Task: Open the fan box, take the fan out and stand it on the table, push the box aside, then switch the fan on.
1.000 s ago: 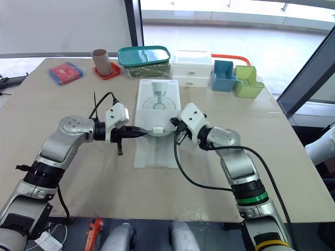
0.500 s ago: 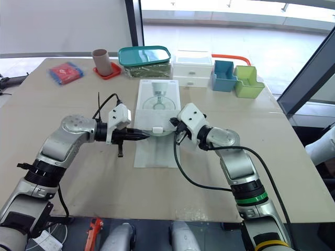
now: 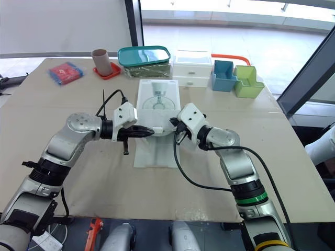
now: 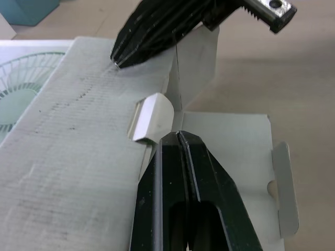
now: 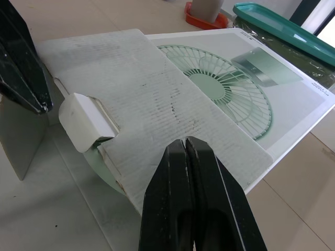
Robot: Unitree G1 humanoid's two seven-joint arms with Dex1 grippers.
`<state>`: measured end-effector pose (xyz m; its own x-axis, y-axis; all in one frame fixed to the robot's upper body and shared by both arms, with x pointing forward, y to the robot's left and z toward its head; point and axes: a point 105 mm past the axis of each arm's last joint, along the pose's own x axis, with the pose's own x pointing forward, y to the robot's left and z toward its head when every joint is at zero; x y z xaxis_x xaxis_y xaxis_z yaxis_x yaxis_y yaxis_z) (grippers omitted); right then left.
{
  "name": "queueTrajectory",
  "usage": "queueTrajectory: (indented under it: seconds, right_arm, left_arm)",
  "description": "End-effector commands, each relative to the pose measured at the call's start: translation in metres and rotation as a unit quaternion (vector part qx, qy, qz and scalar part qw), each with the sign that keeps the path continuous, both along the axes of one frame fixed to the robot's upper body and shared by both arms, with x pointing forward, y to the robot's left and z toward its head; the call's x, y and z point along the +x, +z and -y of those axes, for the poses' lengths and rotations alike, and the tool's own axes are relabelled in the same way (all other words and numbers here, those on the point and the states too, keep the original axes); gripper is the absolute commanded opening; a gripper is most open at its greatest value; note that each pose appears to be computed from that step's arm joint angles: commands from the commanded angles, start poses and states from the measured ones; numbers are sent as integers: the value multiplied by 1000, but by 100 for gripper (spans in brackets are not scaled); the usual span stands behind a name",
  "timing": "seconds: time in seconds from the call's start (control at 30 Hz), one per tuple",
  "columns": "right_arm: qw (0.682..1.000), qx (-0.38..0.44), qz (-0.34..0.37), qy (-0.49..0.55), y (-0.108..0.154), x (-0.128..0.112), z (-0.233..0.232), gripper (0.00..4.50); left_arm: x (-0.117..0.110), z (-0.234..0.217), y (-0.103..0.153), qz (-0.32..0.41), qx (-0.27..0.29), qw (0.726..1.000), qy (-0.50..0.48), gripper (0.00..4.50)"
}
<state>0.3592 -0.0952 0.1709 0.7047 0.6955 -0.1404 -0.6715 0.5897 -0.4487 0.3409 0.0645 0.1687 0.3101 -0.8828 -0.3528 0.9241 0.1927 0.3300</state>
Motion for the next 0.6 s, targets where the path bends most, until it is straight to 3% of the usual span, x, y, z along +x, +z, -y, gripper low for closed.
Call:
queueTrajectory:
  seconds: [0.03,0.6]
  right_arm:
    - [1000,-4,0,7,-3,-4,-2,3]
    - [1000,-1,-2,8,-3,-3,-4,3]
  left_arm:
    - [-3,0,14,21,4,1000,-19,0]
    - [-14,-42,7,-45,82,995,-32,0]
